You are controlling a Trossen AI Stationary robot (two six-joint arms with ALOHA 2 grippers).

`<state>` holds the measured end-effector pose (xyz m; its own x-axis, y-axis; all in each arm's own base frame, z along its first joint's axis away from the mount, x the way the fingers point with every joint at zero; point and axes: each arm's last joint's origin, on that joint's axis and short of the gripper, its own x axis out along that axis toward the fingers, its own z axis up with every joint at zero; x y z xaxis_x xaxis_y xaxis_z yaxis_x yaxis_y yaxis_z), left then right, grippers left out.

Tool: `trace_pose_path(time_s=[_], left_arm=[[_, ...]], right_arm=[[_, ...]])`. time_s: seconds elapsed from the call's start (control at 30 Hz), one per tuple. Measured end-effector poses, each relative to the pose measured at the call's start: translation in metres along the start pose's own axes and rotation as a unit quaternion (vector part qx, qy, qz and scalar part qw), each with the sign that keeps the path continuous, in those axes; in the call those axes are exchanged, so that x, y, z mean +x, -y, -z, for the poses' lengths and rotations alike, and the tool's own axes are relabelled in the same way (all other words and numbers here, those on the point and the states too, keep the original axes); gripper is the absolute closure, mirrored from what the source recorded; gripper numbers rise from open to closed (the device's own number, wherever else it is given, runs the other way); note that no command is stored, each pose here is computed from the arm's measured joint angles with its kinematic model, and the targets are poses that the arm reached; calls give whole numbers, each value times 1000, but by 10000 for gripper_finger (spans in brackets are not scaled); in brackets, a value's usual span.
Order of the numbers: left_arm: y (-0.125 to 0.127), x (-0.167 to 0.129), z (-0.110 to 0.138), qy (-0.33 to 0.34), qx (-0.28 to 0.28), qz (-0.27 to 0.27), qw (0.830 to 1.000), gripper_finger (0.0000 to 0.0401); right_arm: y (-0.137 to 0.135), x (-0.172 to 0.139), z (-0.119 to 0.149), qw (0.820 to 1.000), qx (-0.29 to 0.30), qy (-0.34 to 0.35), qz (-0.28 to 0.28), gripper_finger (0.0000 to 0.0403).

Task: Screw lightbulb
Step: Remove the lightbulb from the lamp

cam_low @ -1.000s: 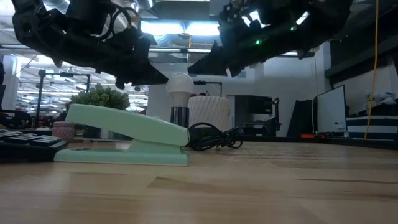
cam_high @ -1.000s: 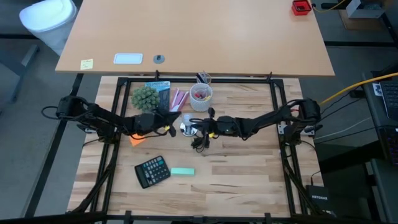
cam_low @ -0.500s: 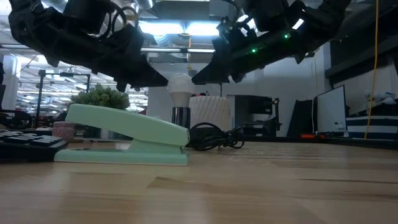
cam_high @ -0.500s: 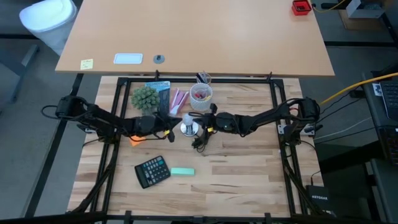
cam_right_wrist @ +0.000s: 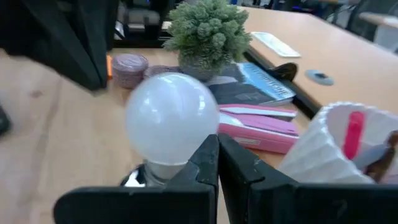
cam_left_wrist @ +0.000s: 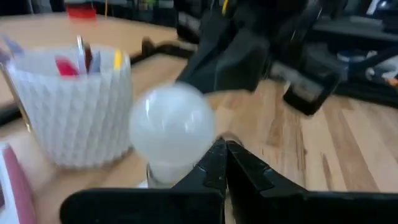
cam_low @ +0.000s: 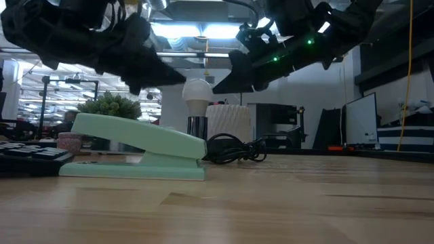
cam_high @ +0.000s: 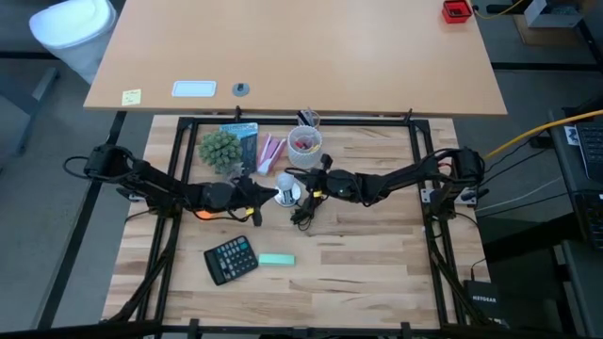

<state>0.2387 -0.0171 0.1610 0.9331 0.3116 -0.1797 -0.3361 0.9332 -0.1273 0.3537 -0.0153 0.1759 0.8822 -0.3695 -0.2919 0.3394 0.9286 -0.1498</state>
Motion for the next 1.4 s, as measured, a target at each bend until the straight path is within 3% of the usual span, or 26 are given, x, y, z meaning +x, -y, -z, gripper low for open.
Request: trace_pose_path(time_s=[0.3,0.63,0.77,0.93,1.4], left_arm=[[-1,-3,-25,121,28,-43,991,400],[-27,7,-21,88,22,-115,989,400],[-38,11,-15,50,24,-128,990,400],[-43,13,-9,18,12,-106,994,400],[-27,9,-4,0,0,-64,998,400]], right_arm=[[-1,-21,-29,999,-12,49,-3,391],[-33,-36,-33,990,-5,65,-125,391],[-38,-26,-20,991,-4,52,-122,391],[-37,-11,-4,996,2,39,-84,391],[-9,4,5,998,35,9,-41,391]])
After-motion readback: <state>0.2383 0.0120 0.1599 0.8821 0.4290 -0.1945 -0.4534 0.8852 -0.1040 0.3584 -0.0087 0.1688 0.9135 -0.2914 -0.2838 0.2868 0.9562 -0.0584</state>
